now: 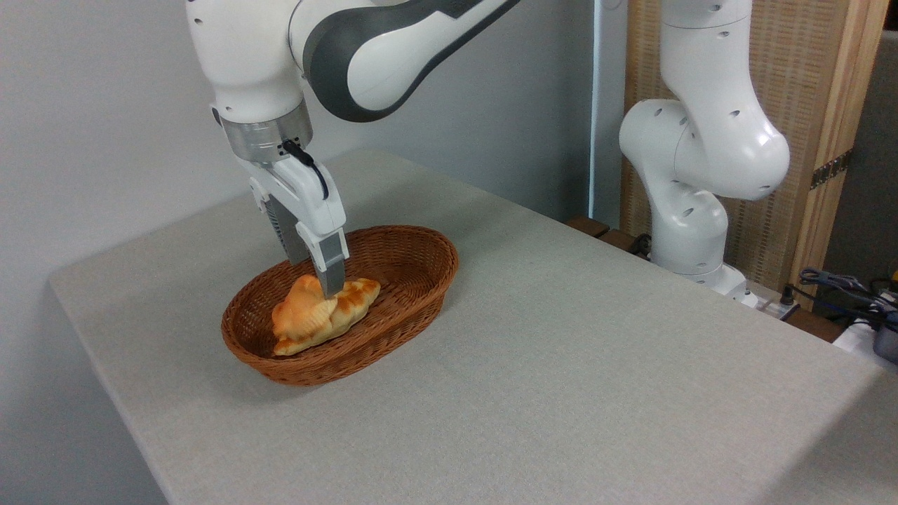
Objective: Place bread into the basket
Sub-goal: 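Open the gripper to release the bun and raise it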
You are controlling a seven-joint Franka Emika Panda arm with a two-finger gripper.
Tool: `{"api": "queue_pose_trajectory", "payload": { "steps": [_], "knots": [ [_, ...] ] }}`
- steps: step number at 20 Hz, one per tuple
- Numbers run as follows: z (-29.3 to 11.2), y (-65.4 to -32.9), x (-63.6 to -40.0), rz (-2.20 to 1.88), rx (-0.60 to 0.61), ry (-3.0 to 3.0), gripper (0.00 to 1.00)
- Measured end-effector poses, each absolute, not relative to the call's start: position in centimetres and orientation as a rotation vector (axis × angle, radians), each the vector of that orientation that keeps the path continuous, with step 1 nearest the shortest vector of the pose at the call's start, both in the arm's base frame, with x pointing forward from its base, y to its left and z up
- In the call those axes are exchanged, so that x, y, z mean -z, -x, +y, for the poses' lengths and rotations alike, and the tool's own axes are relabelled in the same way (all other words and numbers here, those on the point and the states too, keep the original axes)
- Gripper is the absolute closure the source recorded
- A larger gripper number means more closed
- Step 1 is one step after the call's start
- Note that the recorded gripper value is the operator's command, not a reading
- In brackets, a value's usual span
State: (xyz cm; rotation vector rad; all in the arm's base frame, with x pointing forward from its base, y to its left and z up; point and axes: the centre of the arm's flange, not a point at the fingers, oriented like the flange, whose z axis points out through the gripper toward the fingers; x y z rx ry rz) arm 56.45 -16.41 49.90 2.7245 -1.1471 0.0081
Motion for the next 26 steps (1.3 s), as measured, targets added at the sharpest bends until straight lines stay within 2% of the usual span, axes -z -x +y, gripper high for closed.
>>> {"api": "queue_pose_trajectory", "payload": {
  "steps": [4,6,12,14,19,26],
  "knots": [
    [-16.3,-56.5,-50.1,-1.145,-0.019,-2.727,0.00],
    [-15.8,-56.7,-51.2,-1.136,-0.049,-2.736,0.00],
    [-11.5,-56.8,-58.9,-1.138,-0.119,-2.852,0.00],
    [-10.1,-57.0,-60.5,-1.116,-0.151,-2.873,0.00],
    [-6.3,-57.7,-60.5,-1.155,-0.153,-2.883,0.00],
    [-5.9,-57.2,-60.1,-1.148,-0.066,-2.873,0.00]
  ]
}}
